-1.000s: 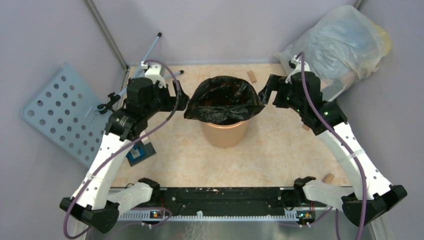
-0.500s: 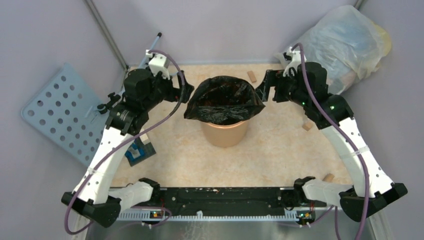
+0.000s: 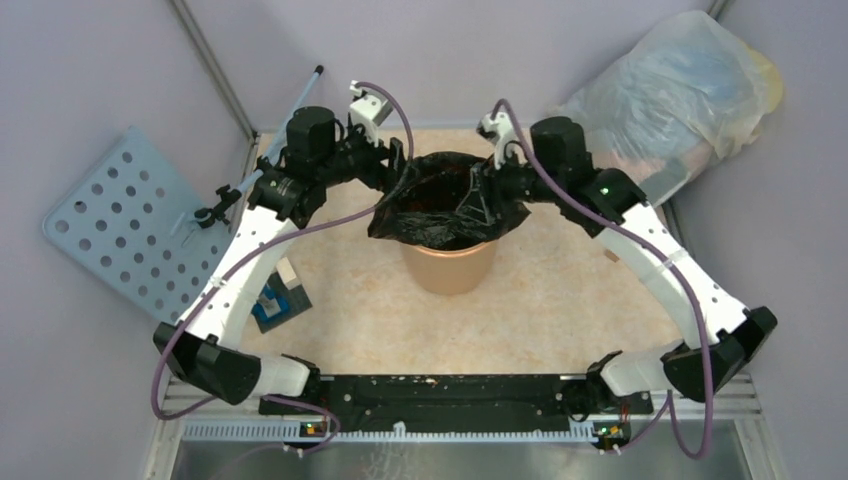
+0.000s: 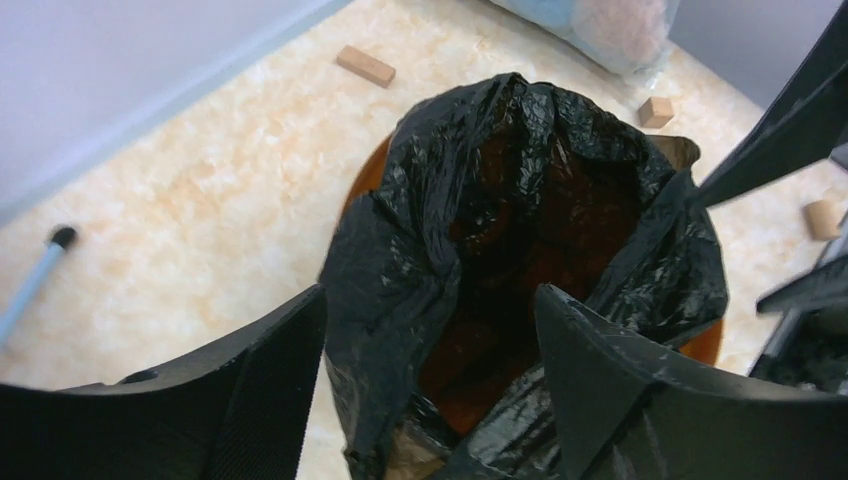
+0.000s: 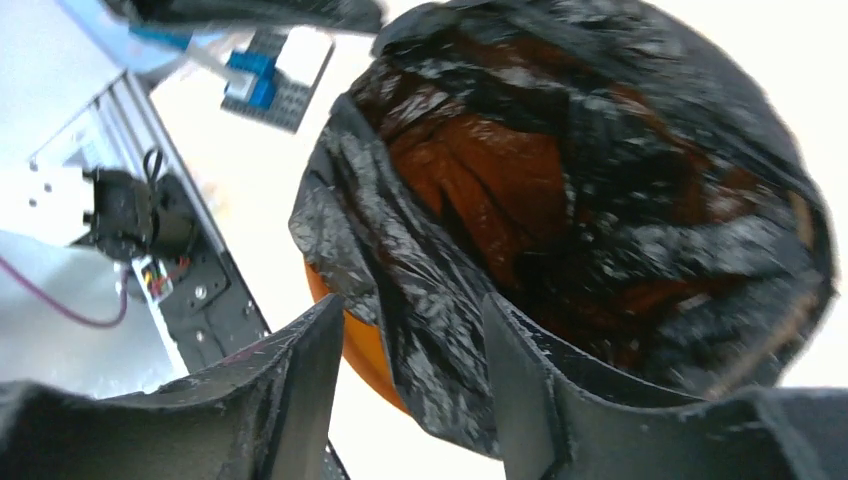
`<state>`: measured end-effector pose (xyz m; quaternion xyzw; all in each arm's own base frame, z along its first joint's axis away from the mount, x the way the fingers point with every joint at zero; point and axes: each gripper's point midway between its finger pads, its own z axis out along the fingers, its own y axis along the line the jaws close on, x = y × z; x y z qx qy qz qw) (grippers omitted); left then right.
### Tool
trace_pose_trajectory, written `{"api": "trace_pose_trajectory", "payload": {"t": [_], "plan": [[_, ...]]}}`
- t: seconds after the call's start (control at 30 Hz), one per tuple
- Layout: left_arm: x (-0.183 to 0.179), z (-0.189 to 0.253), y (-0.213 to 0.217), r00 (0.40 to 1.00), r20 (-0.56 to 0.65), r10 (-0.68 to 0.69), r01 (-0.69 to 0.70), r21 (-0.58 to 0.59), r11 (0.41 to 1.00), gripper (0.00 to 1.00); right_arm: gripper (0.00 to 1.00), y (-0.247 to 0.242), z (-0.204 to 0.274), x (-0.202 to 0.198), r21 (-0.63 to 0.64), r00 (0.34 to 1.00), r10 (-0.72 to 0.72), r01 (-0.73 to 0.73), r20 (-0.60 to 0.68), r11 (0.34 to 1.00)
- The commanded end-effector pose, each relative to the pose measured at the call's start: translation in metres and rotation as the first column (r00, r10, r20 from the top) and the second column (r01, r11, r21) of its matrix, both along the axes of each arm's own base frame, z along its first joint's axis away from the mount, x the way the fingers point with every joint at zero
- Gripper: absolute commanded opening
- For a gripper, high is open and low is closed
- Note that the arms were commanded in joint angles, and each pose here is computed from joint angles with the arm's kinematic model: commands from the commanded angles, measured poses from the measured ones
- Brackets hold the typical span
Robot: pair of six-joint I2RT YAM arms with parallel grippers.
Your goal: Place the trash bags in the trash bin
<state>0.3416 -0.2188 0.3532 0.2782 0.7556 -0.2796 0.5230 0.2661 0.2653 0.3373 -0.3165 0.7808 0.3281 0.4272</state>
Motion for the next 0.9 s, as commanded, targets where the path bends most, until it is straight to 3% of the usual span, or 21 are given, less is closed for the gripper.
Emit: {"api": "trace_pose_trajectory", "payload": {"t": [0.0,0.1,0.23,0.37,0.47,0.6,0.87], "plan": [[0.008,0.024,-0.009,0.991,0.103,-0.083,0.081,0.029,0.996,0.74,0.5,0.032,0.015,-0.006,-0.02,0.977,0.177,-0.176,0.115,0.984],[0.01,0.019,-0.017,0.991,0.071,-0.113,0.112,0.014,0.994,0.67,0.44,0.038,0.0,0.001,-0.062,0.975,0.206,-0.201,0.084,0.978],[0.014,0.013,-0.02,0.992,0.064,-0.111,0.111,-0.002,0.994,0.76,0.53,0.039,-0.013,0.007,-0.111,0.975,0.214,-0.206,0.063,0.972],[0.016,0.009,-0.025,0.991,0.055,-0.126,0.127,-0.013,0.992,0.78,0.56,0.035,-0.024,0.016,-0.157,0.978,0.195,-0.182,0.072,0.971],[0.019,0.003,-0.026,0.989,0.061,-0.138,0.138,0.007,0.99,0.74,0.64,0.038,-0.023,0.008,-0.088,0.958,0.285,-0.281,0.038,0.956],[0.027,-0.003,-0.025,0.99,0.065,-0.122,0.12,0.033,0.992,0.68,0.67,0.039,-0.024,0.018,-0.025,0.953,0.303,-0.303,-0.004,0.953],[0.027,-0.017,-0.032,0.987,0.028,-0.158,0.157,0.028,0.987,0.62,0.61,0.042,-0.05,0.024,-0.068,0.943,0.319,-0.326,-0.098,0.943]]}}
